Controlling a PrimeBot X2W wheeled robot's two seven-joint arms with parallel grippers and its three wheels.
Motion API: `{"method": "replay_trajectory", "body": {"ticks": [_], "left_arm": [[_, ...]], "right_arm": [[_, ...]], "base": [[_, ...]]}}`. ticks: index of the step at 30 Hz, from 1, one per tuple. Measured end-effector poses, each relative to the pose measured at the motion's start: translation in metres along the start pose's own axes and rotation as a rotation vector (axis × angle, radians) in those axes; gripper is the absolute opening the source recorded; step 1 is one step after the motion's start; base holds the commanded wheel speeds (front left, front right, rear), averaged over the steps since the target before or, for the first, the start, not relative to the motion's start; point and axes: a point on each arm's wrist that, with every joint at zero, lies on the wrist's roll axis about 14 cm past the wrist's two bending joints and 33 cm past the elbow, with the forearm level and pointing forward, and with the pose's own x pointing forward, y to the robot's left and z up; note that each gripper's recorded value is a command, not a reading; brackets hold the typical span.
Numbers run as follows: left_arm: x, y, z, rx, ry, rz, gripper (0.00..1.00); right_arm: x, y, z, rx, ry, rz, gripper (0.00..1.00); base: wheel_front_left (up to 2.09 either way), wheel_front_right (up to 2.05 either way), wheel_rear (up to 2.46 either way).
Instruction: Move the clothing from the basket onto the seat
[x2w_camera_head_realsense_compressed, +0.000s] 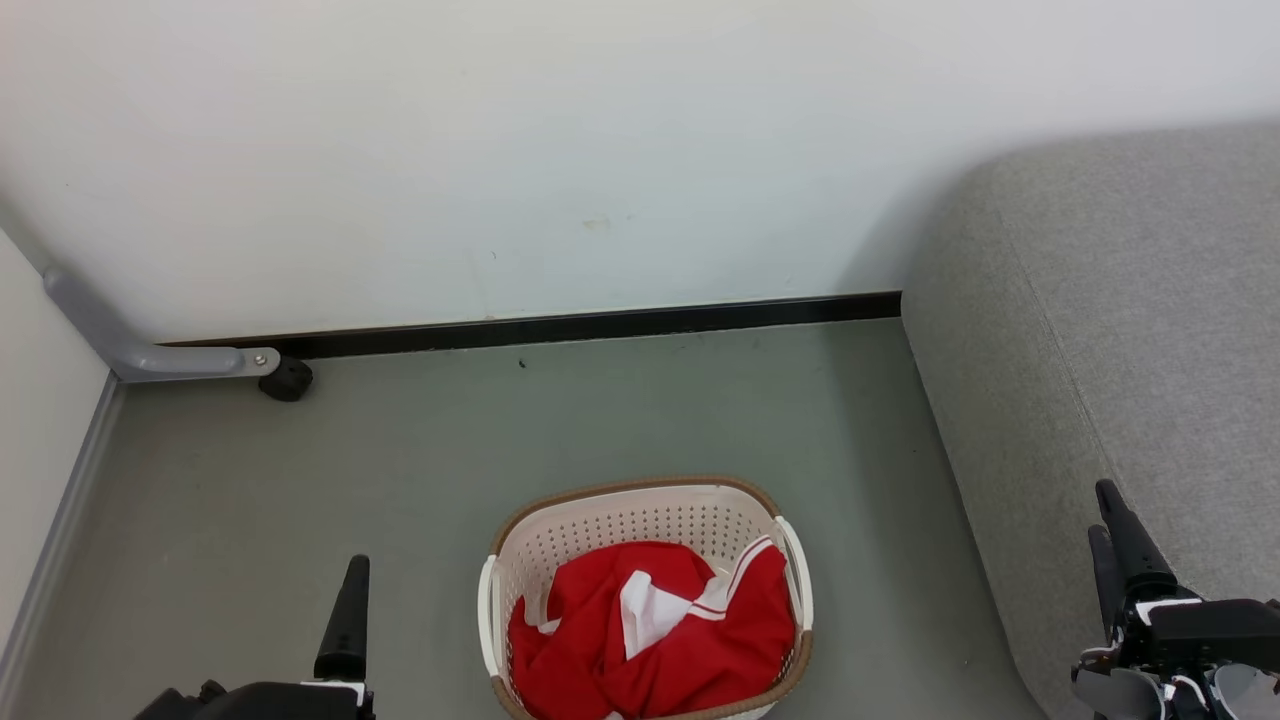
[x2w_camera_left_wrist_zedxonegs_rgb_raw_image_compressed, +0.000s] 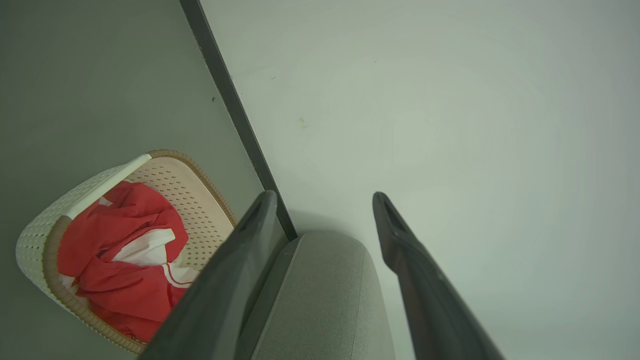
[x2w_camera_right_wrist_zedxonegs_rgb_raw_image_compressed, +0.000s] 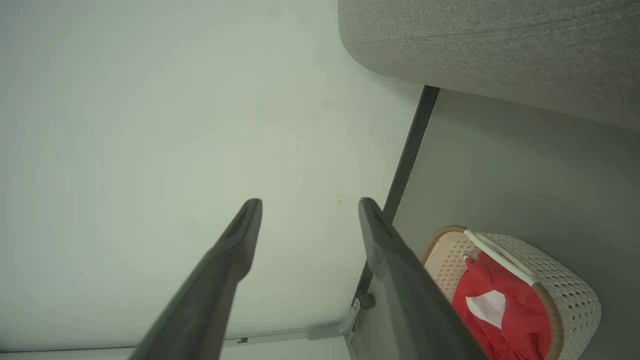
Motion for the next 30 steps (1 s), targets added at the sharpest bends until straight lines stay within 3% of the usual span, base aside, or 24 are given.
{"method": "replay_trajectory", "body": {"ticks": [11,30], "left_arm": [[0.001,-0.001,-0.007,0.126,0.013,0.008,1.00],[0.006,-0.008,-0.025,0.543,0.048,-0.007,1.00]], "right_arm": [[0.004,0.006,-0.009,-0.160,0.054,0.015,1.00],[0.014,0.014,-0.020,-0.576,0.108,0.065,1.00]], "base": [[0.00,0.00,0.00],[0.00,0.00,0.00]]}}
